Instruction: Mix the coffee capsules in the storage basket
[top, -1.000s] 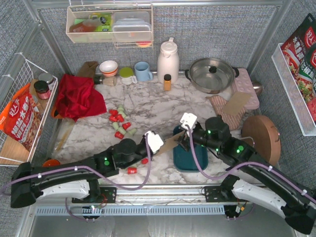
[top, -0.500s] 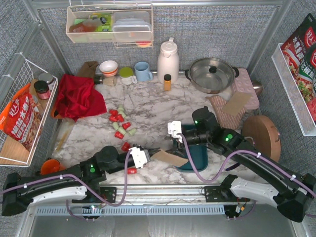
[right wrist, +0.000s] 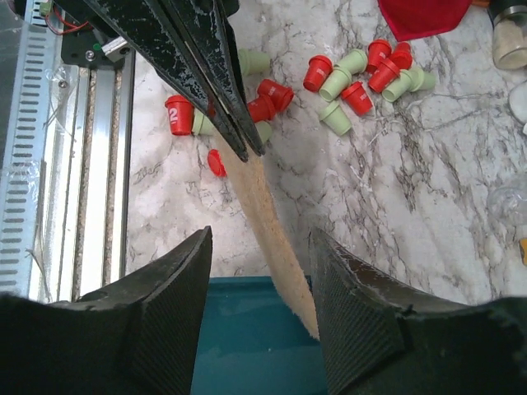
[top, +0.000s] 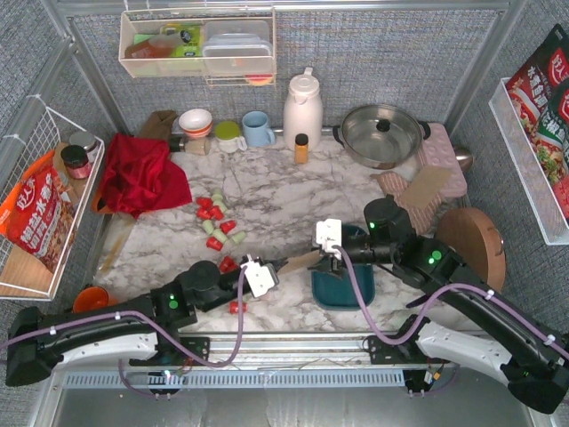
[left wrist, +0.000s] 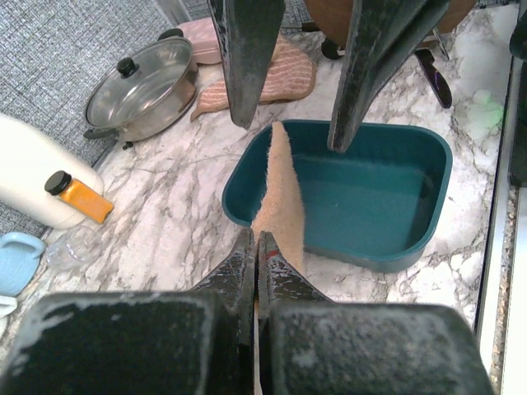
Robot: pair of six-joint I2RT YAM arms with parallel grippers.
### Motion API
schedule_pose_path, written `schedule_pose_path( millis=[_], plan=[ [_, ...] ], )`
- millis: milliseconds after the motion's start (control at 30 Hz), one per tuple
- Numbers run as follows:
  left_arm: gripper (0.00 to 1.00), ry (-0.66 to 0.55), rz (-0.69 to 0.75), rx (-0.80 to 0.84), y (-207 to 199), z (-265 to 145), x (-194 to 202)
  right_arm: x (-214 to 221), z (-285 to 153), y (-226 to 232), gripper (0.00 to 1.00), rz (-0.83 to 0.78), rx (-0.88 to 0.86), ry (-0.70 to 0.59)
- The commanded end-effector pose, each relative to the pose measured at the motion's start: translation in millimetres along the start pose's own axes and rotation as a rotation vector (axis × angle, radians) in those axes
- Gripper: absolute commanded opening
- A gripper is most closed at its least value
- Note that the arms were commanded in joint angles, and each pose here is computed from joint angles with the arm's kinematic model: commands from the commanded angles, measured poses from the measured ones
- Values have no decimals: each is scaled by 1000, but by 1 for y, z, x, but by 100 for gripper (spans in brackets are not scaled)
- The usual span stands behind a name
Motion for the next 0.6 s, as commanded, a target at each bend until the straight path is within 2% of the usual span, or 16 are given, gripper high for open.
schedule_pose_path(
  millis=[0,133,300,500,533,567],
  plan=[
    [0,-69,7,13,-1,4,-18,4,7,1,55,-15,-15,-5],
    [0,-78,7,40,-4,6,-23,8,22,-2,53,-8,-53,-8],
    [0,-119,-1,18,-1,4,-29,19,43,8,40,11,-151,23],
    [0,-147,-23,-9,2,1,-33,18,45,3,3,9,-134,47],
    [13,-152,-35,-46,7,0,-33,18,45,1,1,13,-119,51],
    [40,-159,-58,-98,14,-2,-33,19,45,-3,0,23,-87,64]
  ],
)
Point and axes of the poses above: each gripper's point midway between its finger pads, its own z axis out along the fingers, its own y axis along the line the jaws close on, x = y × z, the point moved 4 cm from there along -z, back along the fingers, and after that the axes turned 15 degrees about -z, right-handed, at the moved point
